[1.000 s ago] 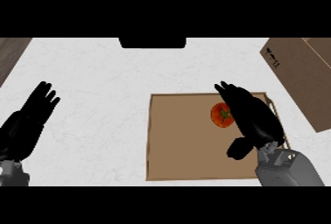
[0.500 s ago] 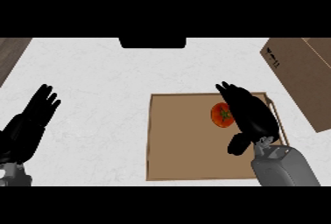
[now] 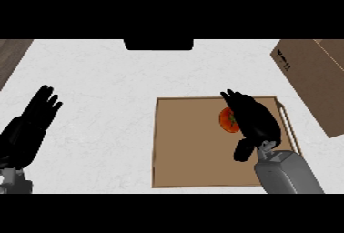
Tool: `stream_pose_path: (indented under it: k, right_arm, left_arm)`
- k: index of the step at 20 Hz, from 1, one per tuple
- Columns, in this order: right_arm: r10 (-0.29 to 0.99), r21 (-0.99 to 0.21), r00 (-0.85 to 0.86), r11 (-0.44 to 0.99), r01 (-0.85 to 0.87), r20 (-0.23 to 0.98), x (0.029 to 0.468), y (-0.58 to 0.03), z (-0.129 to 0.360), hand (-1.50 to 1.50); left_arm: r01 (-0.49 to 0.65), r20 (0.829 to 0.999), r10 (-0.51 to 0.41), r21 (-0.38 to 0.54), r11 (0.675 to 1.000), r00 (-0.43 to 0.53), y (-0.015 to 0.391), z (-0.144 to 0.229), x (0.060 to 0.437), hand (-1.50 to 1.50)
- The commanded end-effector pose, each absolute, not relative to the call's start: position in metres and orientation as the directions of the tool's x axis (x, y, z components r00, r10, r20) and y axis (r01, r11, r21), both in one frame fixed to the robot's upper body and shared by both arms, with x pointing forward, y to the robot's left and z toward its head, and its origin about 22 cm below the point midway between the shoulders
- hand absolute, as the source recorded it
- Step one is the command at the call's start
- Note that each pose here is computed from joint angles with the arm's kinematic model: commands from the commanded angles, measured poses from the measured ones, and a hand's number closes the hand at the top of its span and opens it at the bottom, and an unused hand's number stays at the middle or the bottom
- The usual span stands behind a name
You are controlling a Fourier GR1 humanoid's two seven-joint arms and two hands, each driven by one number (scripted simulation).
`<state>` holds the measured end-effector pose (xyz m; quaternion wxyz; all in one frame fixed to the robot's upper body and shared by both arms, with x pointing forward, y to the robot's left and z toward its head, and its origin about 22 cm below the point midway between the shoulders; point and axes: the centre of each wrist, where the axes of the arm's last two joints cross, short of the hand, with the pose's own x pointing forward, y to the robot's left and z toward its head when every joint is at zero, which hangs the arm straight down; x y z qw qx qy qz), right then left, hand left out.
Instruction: Pick the tomato from the tray and place it in the cardboard box
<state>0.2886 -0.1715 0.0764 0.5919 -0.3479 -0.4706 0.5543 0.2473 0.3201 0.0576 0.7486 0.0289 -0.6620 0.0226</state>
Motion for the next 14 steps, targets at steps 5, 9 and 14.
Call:
stream_pose_path:
  k: [5, 9, 14]
  right_arm:
    - [0.985, -0.93, -0.044, 0.14, -0.34, 0.165, 0.308, -0.176, 0.057, -1.5]
    - [0.985, -0.932, -0.053, 0.137, -0.336, 0.164, 0.316, -0.179, 0.055, -1.5]
    - [0.975, -0.953, -0.125, 0.143, -0.267, 0.182, 0.319, -0.19, 0.05, 1.5]
  left_arm:
    - [-0.085, 0.993, -0.006, 0.016, 0.996, 0.119, 0.337, 0.047, 0.251, 0.0]
    - [-0.058, 0.991, 0.015, -0.007, 0.998, 0.134, 0.309, 0.05, 0.259, 0.0]
    - [-0.045, 0.991, -0.002, 0.008, 0.999, 0.131, 0.327, 0.061, 0.228, 0.0]
